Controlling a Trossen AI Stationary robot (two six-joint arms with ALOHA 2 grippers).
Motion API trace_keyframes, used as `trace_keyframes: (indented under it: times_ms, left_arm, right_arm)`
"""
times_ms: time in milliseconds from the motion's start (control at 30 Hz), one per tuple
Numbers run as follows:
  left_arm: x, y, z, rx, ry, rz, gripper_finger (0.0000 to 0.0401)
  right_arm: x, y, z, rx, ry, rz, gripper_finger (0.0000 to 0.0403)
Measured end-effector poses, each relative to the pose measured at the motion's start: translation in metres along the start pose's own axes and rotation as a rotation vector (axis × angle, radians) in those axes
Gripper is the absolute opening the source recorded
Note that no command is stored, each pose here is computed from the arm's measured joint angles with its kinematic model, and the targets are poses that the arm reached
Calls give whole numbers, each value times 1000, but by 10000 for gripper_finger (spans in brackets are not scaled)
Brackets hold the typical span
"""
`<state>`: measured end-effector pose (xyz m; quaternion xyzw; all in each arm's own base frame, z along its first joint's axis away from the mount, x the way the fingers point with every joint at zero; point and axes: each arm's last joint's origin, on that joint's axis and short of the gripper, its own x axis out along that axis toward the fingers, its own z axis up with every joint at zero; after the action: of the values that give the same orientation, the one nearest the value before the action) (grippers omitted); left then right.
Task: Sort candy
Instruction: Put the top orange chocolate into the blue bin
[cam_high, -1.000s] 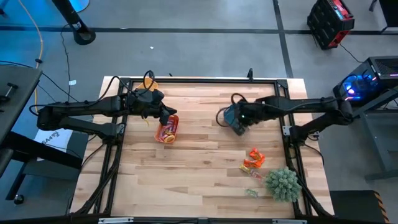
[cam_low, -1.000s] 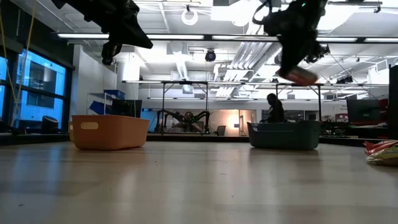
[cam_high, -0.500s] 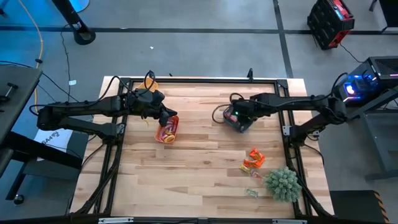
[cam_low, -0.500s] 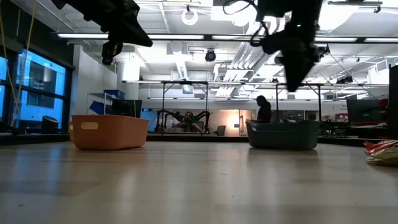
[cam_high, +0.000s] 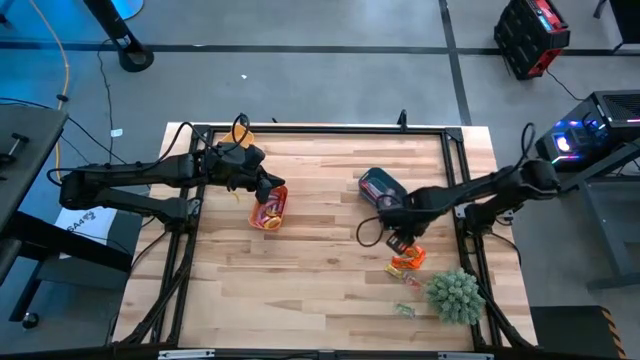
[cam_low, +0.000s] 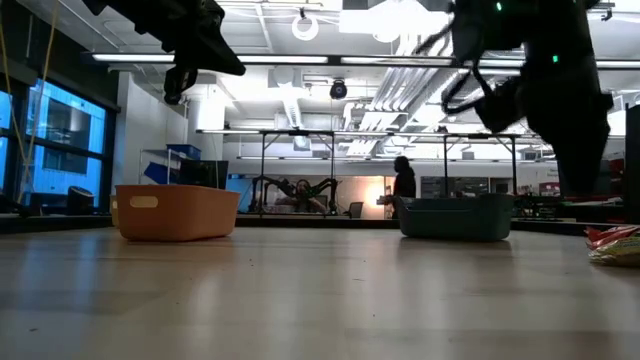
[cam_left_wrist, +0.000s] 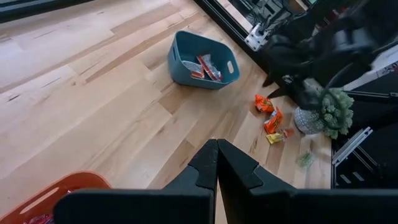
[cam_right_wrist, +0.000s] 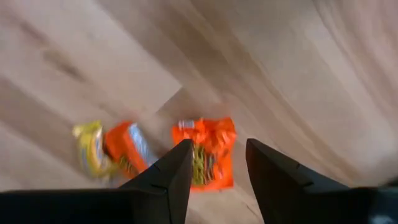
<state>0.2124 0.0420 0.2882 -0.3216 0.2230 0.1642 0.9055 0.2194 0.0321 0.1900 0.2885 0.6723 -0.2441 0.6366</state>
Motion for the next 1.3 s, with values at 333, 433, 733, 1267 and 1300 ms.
trace_keyframes:
  times_ms: [333,433,733,1267,1300]
  left_arm:
    - [0,0,0,-1,0,0,0]
    - [0,0,0,-2,0,0,0]
    - [0,0,1,-1,-6,-3,0]
    - [0,0,2,0,-29,13,0]
    - [0,0,2,0,-29,12,0]
  right_arm:
    - [53,-18,-10,197,34,56,145]
    - [59,-20,-11,208,23,91,138]
    - [21,-5,2,-5,-18,95,14]
    - [-84,-18,70,99,-623,-143,22]
    - [-82,-22,73,115,-609,-147,28]
